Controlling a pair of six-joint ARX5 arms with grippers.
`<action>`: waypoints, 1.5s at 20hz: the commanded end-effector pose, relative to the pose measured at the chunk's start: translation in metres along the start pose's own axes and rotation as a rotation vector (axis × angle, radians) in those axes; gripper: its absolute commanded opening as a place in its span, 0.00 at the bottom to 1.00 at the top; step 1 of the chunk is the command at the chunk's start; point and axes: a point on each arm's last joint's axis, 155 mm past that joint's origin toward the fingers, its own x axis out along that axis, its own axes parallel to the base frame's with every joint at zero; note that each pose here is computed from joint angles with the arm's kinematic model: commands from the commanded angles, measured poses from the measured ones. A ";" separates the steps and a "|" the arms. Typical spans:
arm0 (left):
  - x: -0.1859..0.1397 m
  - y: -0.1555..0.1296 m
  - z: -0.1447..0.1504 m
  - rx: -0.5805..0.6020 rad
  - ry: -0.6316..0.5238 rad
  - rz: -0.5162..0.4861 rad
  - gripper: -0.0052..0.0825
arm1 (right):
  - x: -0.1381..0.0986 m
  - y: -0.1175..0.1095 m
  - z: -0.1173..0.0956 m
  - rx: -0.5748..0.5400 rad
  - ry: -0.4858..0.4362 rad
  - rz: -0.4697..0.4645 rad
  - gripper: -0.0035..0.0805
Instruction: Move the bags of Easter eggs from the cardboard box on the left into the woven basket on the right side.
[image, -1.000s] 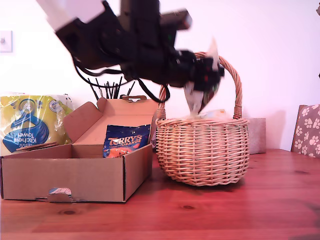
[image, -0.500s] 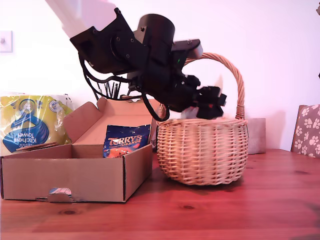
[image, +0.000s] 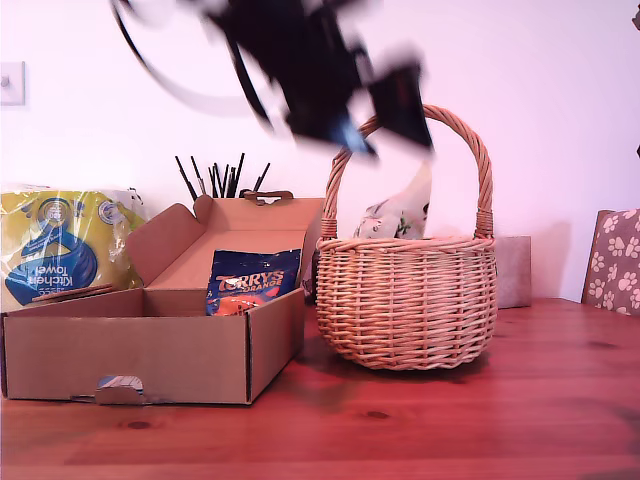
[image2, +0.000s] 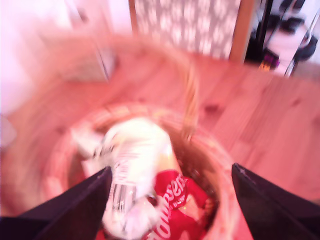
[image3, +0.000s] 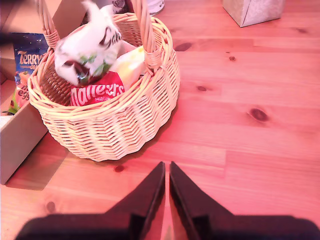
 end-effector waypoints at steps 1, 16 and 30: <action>-0.006 -0.002 -0.010 -0.012 0.046 -0.002 0.85 | 0.003 -0.001 -0.010 0.007 0.019 0.000 0.04; -0.045 0.089 -0.126 -0.152 0.148 0.016 0.03 | 0.003 -0.001 -0.010 0.007 0.018 0.000 0.04; -0.053 0.130 -0.161 -0.279 0.039 0.040 0.91 | 0.003 0.006 -0.010 0.008 0.020 0.036 0.04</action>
